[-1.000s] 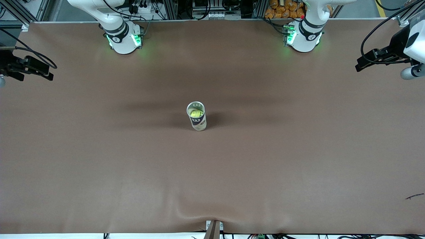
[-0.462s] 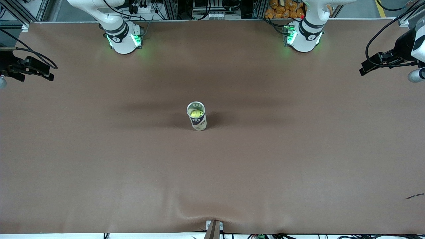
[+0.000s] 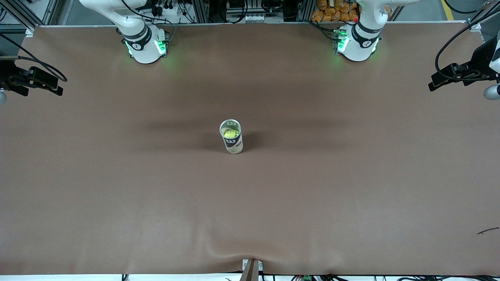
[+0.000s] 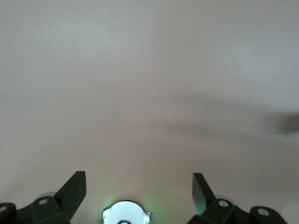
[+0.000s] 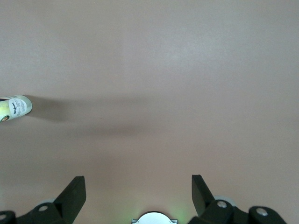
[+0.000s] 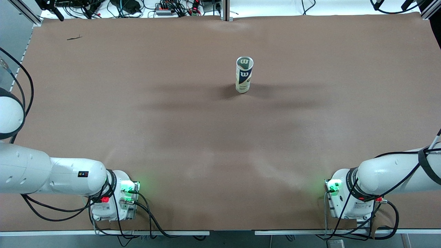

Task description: Insert tennis ball vertically with right arm

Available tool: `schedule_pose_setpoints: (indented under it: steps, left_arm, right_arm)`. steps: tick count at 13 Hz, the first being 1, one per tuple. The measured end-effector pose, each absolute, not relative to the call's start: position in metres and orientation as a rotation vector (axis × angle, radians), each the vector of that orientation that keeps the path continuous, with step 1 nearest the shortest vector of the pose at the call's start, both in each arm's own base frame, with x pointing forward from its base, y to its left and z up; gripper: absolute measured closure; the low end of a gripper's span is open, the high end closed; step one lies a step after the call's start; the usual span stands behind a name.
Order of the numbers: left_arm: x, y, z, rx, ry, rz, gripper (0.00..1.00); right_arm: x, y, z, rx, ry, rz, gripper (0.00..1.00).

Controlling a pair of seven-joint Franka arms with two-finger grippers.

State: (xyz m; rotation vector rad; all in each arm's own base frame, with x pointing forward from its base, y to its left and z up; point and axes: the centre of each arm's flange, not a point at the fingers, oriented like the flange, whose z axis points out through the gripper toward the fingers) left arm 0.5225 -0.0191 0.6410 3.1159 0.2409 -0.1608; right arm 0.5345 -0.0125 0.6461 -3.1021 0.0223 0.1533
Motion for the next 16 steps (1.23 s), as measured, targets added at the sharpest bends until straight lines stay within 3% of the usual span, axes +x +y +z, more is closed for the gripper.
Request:
schedule_pose_setpoints:
  steps: [16]
  left_arm:
    - [0.5273,-0.0195,0.6332,3.124,0.029,-0.18,0.0]
  right_arm:
    - [0.5352,-0.0153,0.6438,-3.116,0.028,0.157,0.0]
